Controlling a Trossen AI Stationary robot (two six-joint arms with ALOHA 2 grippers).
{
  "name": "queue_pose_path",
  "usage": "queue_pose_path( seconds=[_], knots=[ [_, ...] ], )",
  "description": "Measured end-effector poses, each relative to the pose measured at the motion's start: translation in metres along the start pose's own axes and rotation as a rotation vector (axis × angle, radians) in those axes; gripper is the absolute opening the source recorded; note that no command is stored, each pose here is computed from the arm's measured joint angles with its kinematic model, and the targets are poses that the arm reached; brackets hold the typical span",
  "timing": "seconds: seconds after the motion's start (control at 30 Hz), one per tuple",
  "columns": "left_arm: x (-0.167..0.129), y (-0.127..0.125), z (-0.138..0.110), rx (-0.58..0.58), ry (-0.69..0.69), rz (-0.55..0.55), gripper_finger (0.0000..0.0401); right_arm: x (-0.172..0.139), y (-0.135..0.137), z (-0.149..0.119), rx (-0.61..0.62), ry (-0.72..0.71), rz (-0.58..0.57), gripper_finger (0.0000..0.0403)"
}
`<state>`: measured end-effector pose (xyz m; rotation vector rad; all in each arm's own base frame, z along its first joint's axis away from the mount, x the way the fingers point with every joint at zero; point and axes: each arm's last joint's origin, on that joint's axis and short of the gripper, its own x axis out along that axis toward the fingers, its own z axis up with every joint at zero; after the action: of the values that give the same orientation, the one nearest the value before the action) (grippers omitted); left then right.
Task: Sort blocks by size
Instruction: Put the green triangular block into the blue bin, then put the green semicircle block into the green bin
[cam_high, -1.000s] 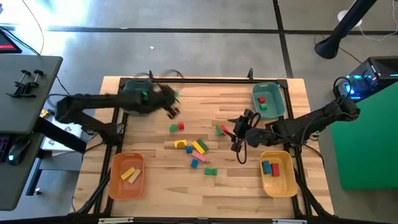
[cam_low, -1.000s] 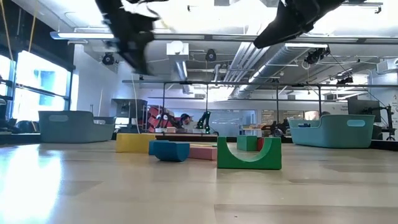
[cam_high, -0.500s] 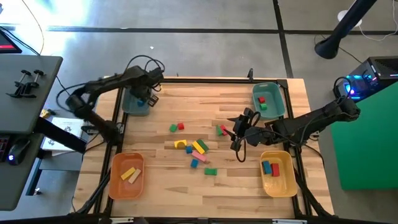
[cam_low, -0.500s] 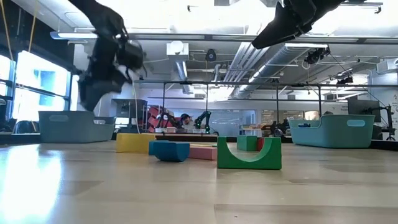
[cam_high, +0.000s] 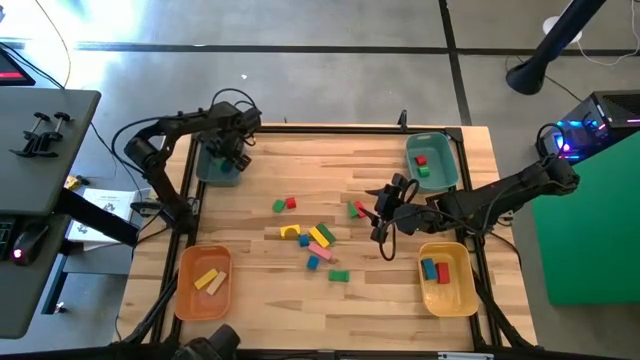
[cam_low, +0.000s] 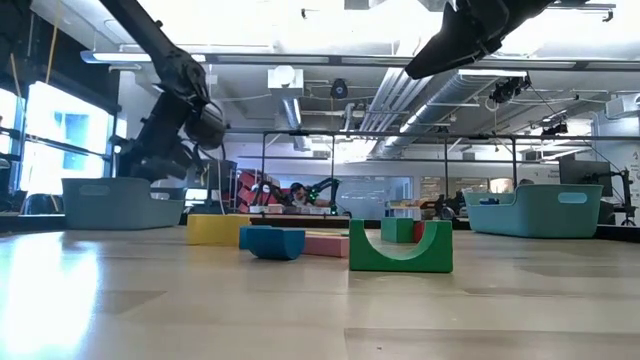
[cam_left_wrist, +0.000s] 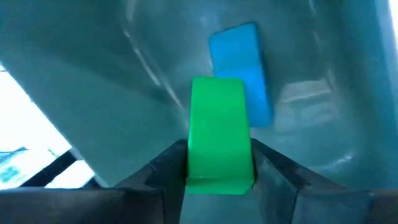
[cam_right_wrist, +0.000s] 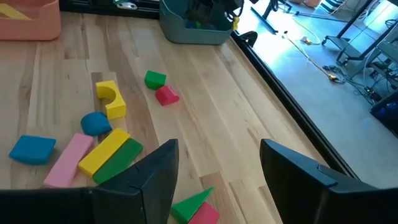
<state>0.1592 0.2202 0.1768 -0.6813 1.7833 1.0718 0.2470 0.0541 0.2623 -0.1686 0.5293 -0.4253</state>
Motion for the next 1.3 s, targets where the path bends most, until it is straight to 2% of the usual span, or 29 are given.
queue_pose_path(
  seconds=[0.33,0.43,0.53,0.63,0.87,1.03,1.17,1.3],
  knots=[
    [0.002,0.013,0.006,-0.028,-0.023,-0.044,0.0181,0.000,0.000,0.000,0.007,0.002,0.013,0.0222],
    [-0.011,0.018,0.006,-0.041,-0.069,-0.043,0.0186,0.000,0.000,0.000,0.000,0.001,0.013,0.0222],
    [-0.036,0.022,0.002,-0.088,-0.157,-0.063,0.0187,0.000,0.000,0.000,0.000,0.002,0.014,0.0222],
    [-0.066,0.018,-0.011,-0.088,-0.309,-0.101,0.0187,0.000,0.000,0.000,0.000,0.002,0.013,0.0222],
    [-0.120,-0.013,-0.060,-0.019,-0.817,-0.243,0.0188,0.001,0.001,-0.002,0.033,0.019,0.007,0.0222],
    [-0.125,-0.054,-0.089,0.111,-1.134,-0.414,0.0188,0.009,0.007,-0.007,0.029,0.052,0.010,0.0222],
    [-0.116,-0.093,-0.105,0.227,-1.343,-0.563,0.0188,0.020,0.013,-0.014,0.033,0.097,-0.002,0.0222],
    [-0.104,-0.124,-0.119,0.277,-1.531,-0.714,0.0188,0.034,0.015,-0.022,0.053,0.152,0.004,0.0222]
  ],
)
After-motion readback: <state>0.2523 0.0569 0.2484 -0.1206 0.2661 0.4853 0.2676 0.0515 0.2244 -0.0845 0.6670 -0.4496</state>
